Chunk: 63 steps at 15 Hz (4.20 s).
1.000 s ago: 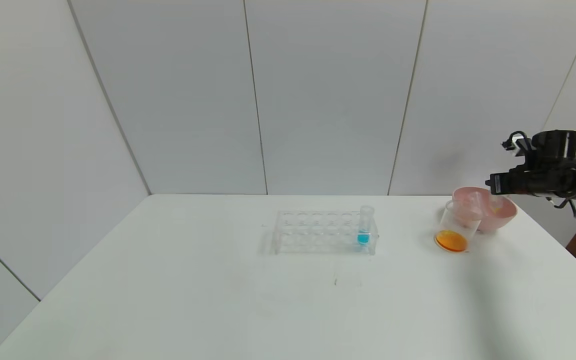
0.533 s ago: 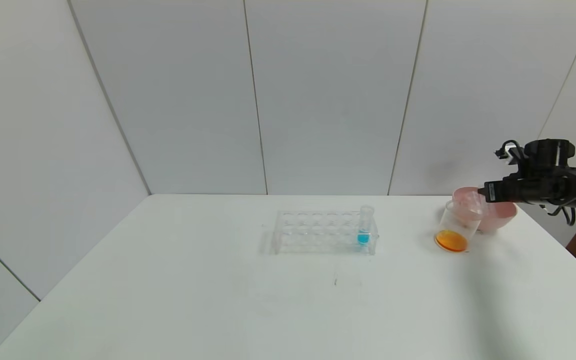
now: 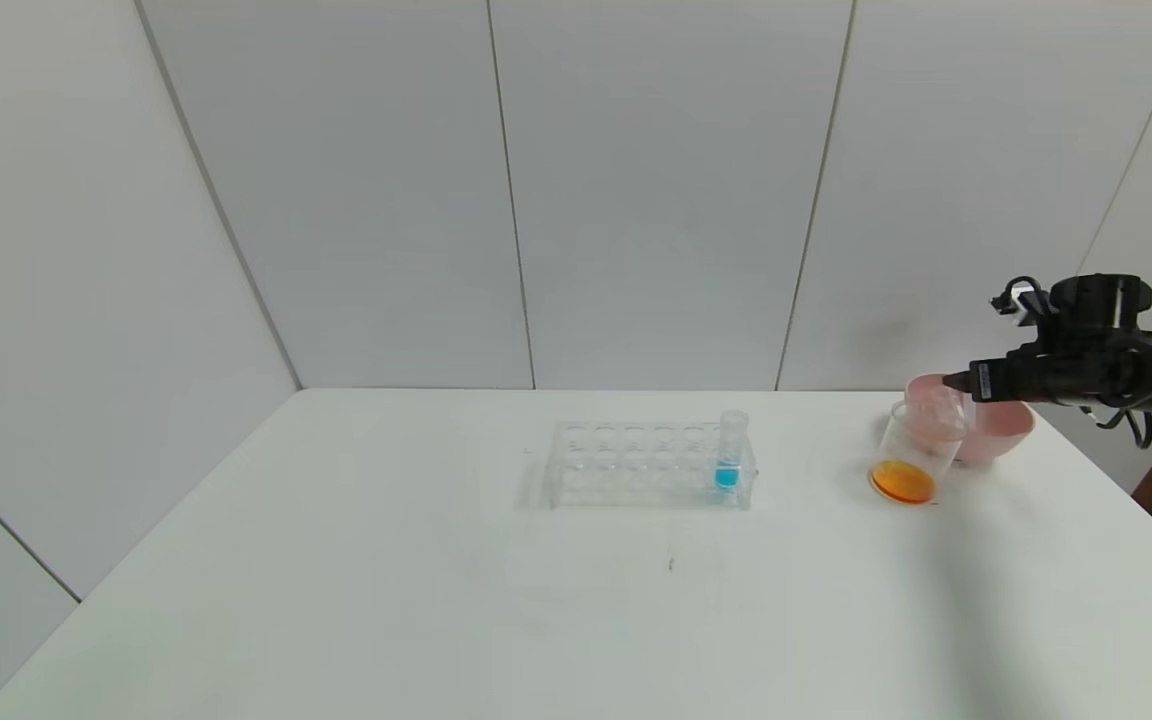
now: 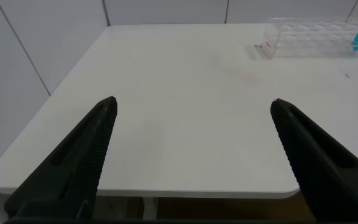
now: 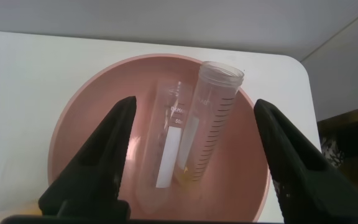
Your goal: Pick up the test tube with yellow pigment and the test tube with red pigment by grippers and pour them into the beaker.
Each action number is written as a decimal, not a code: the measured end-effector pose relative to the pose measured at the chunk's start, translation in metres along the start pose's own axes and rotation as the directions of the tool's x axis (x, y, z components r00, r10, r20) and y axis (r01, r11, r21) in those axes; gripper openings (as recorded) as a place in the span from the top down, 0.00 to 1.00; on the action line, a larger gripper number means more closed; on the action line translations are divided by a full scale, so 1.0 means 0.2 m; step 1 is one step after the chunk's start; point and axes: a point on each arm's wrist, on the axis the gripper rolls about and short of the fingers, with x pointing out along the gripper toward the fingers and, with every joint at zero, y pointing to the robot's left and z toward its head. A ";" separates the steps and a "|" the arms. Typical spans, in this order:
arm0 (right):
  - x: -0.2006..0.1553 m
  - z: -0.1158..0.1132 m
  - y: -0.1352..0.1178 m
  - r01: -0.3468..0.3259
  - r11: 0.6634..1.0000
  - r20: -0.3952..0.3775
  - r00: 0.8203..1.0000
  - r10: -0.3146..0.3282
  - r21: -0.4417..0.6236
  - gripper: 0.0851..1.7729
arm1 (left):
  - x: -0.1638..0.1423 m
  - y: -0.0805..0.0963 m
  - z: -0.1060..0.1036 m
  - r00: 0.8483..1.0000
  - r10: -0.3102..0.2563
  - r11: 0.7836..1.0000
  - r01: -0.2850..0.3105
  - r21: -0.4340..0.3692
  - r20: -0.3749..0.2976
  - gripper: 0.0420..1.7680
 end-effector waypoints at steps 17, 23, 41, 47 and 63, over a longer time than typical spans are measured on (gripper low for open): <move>-0.51 0.27 0.11 -0.034 0.999 0.137 0.990 0.029 0.031 0.06 | 0.00 0.00 0.00 1.000 0.000 1.000 0.000 0.000 0.000 0.00; -1.02 0.33 0.19 -0.091 0.995 0.234 0.969 0.079 0.040 0.05 | 0.00 0.00 0.00 1.000 0.000 1.000 0.000 0.000 0.000 0.00; -2.54 -0.49 0.37 -0.006 0.998 0.614 0.789 -0.031 0.057 0.04 | 0.00 0.00 0.00 1.000 0.000 1.000 0.000 0.000 0.000 0.00; -2.71 -0.77 0.37 0.033 0.994 0.664 0.742 -0.091 0.100 0.04 | 0.00 0.00 0.00 1.000 0.000 1.000 0.000 0.000 0.000 0.00; -2.54 -1.13 0.39 0.060 0.987 0.761 0.630 -0.152 0.147 0.04 | 0.00 0.00 0.00 1.000 0.000 1.000 0.000 0.000 0.000 0.00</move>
